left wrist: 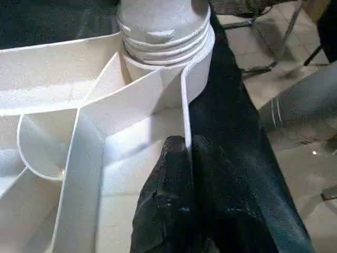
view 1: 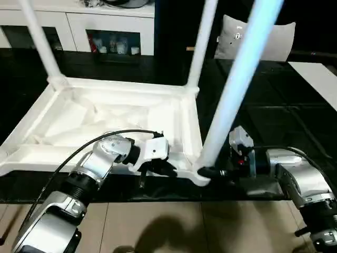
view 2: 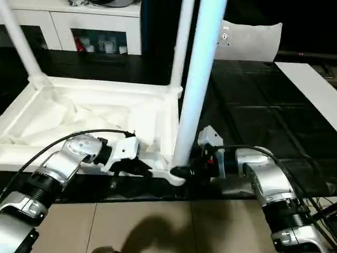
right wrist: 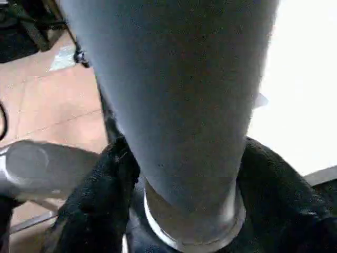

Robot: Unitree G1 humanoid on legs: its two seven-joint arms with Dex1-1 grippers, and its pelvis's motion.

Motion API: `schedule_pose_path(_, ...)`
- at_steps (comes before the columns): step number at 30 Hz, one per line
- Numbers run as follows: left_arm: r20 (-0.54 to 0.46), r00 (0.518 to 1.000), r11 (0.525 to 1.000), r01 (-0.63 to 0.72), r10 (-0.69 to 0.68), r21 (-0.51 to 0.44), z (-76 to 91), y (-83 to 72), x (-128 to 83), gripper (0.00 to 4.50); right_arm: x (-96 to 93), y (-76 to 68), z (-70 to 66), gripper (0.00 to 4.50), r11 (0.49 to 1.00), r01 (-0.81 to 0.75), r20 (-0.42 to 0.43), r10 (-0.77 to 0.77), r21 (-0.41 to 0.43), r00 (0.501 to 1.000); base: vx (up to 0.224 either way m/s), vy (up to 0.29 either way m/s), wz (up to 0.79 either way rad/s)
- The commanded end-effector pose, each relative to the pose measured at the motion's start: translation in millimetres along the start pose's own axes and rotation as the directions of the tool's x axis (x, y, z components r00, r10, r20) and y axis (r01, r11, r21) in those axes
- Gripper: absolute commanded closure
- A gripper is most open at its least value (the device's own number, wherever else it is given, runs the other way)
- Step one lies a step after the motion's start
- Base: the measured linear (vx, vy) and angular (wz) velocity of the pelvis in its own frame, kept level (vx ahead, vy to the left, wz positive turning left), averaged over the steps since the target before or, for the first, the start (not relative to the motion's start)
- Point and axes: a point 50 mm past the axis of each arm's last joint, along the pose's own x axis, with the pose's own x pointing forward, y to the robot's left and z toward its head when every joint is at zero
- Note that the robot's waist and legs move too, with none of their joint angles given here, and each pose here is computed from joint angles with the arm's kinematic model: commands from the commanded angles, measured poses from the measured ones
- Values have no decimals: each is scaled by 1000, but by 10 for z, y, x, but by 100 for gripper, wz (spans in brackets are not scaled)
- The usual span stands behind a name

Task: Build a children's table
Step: Rotate leg to tighten

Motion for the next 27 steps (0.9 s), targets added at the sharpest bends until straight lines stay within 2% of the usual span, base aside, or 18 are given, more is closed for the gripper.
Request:
schedule_pose_path(1, -20, 998, 997, 68, -67, 46, 17, -57, 45, 450, -11, 30, 25, 187, 998, -59, 10, 59, 1, 998, 0, 0, 0)
schedule_pose_path(4, -17, 997, 996, 73, -72, 42, 11, -63, 41, 450, -10, 39, 25, 199, 997, -75, 12, 75, 6, 997, 0, 0, 0)
schedule_pose_path(7, -5, 997, 996, 81, -81, 35, 12, -76, 34, 450, -15, 53, 30, 233, 995, -93, 27, 93, 20, 995, 0, 0, 0)
schedule_pose_path(12, 21, 996, 996, 85, -85, 17, 19, -86, 26, 450, -13, 76, 25, 247, 993, -112, 55, 109, 45, 992, 0, 0, 0)
schedule_pose_path(14, 59, 996, 997, 73, -72, -25, 29, -88, 42, 450, 3, 87, 19, 247, 992, -113, 74, 108, 60, 991, 0, 0, 0)
schedule_pose_path(17, 86, 996, 996, 37, -30, -78, 40, -75, 83, 450, 144, 36, -26, 248, 994, -60, 108, 50, 89, 993, 0, 0, 0)
schedule_pose_path(18, 72, 997, 992, -1, 10, -123, 32, -55, 105, 450, 243, -62, -52, 248, 992, 32, 116, -46, 119, 992, 0, 0, 0)
schedule_pose_path(19, 72, 997, 992, -1, 10, -123, 32, -55, 105, 450, 243, -62, -52, 248, 992, 32, 116, -46, 119, 992, 0, 0, 0)
schedule_pose_path(20, 59, 995, 983, -70, 81, -172, 34, -8, 137, 450, 357, -231, -62, 248, 969, 180, 108, -199, 167, 974, -58, -9, -7)
schedule_pose_path(23, 44, 985, 963, -153, 167, -222, 46, 56, 167, 450, 422, -333, -62, 249, 929, 296, 99, -323, 222, 941, -39, -5, -5)
schedule_pose_path(24, 19, 962, 927, -258, 273, -273, 70, 141, 185, 450, 459, -371, -59, 249, 869, 412, 70, -445, 275, 893, 0, 0, 0)
schedule_pose_path(25, 5, 948, 907, -302, 317, -293, 81, 175, 188, 450, 475, -380, -57, 249, 836, 463, 50, -497, 293, 866, 0, 0, 0)
schedule_pose_path(27, -11, 906, 854, -404, 424, -329, 126, 262, 199, 450, 529, -418, -17, 249, 736, 573, 24, -621, 361, 783, 0, 0, 0)
